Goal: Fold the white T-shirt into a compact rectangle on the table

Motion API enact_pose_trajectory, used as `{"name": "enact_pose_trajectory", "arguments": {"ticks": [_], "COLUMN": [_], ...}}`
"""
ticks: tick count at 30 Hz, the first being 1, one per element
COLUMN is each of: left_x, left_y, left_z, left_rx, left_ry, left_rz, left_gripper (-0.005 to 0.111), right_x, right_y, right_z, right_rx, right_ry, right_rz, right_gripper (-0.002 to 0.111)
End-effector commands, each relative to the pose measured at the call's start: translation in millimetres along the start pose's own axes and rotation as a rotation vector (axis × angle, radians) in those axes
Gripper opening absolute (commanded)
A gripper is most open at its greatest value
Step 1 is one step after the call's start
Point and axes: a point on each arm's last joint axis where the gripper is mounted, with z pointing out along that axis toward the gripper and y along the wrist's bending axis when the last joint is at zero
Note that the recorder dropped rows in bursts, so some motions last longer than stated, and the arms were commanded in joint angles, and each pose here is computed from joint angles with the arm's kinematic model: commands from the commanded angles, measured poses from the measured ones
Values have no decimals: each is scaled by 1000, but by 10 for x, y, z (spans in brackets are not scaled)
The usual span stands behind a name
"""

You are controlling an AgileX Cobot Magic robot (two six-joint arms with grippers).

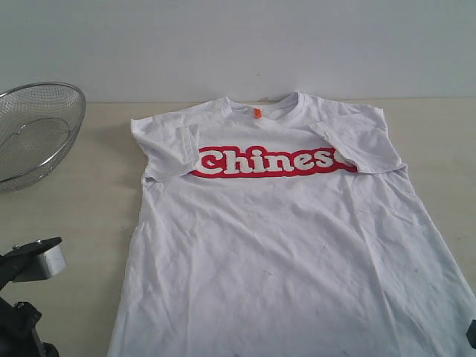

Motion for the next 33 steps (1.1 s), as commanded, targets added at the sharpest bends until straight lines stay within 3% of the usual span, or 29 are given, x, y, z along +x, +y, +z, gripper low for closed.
{"name": "enact_pose_trajectory", "arguments": {"ticks": [1,8,16,33], "left_x": [12,14,14,12], "left_y": [-9,-10,-10,-9], "left_z": [12,12,12,12], "left_rx": [7,9,9,7], "left_ry": [8,11,11,8], "left_rz": [5,5,5,5], "left_gripper": [4,4,4,4], "right_x": [-99,-158,-188,-258], "right_y": [6,6,-73,-19], "right_z": [29,-3,-47,-58], "right_rx": [-22,-18,72,10], "right_ry": [-96,-142,-163,-239], "right_rz": [-2,15,67,71], "right_gripper": [50,50,50,50]}}
